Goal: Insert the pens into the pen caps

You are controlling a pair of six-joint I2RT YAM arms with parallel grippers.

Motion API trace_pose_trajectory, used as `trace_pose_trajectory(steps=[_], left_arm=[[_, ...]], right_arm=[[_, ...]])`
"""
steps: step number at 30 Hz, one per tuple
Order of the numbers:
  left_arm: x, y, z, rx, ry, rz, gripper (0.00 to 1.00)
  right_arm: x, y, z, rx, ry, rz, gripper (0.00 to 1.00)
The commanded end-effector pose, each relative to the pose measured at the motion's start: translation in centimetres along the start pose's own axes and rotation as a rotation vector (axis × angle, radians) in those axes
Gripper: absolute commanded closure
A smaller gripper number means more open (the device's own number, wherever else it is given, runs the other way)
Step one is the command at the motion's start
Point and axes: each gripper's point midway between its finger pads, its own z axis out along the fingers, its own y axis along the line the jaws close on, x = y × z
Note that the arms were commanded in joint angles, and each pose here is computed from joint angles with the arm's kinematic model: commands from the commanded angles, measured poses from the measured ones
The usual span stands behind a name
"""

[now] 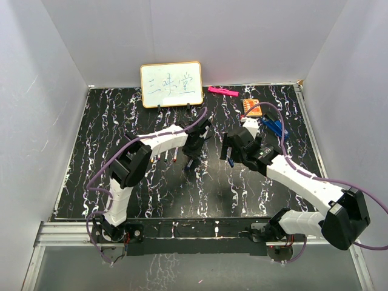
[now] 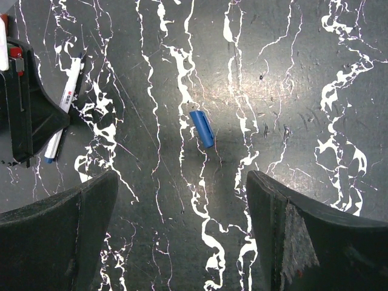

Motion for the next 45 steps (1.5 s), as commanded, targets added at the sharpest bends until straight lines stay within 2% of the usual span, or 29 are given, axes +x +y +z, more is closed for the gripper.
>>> trace_pose_trajectory(steps=[1,7,13,18,25,30,36,45], left_arm=[[9.9,2.8,5.1,-0.083,0.339,0.052,1.00],[10.2,2.3,4.9,-0.009,0.315,0.029,1.00],[7.1,2.0,0.7,0.044,0.141,0.002,1.00],[5.4,1.3,-3.4,0.117,0.008,-0.016,1.00],[5.2,0.0,-7.7,0.236,-0.103,-0.046,1.00],[5.4,-1.2,-9.8,0.298,-0.164,-0.016,1.00],[5.9,-3.5,-11.4,0.398,-0.250,0.020,1.00],[6.1,-5.8,-13.6,0.551,-0.364,0.054,1.00]], right_arm=[[-2.3,1.2,-0.5,-0.034,-0.064,0.051,0.16],[-1.5,0.3,0.3,0.006,-0.052,0.001,0.19],[0.2,-0.8,2.8,0.087,0.036,-0.085,0.30],[0.9,-1.3,4.6,0.118,0.088,-0.149,0.33],[1.7,-0.3,6.3,0.064,0.125,-0.204,0.44],[1.4,0.3,7.3,0.035,0.112,-0.221,0.47],[1.8,0.7,8.6,0.022,0.137,-0.239,0.59],[2.8,0.3,9.9,0.031,0.171,-0.252,0.59]])
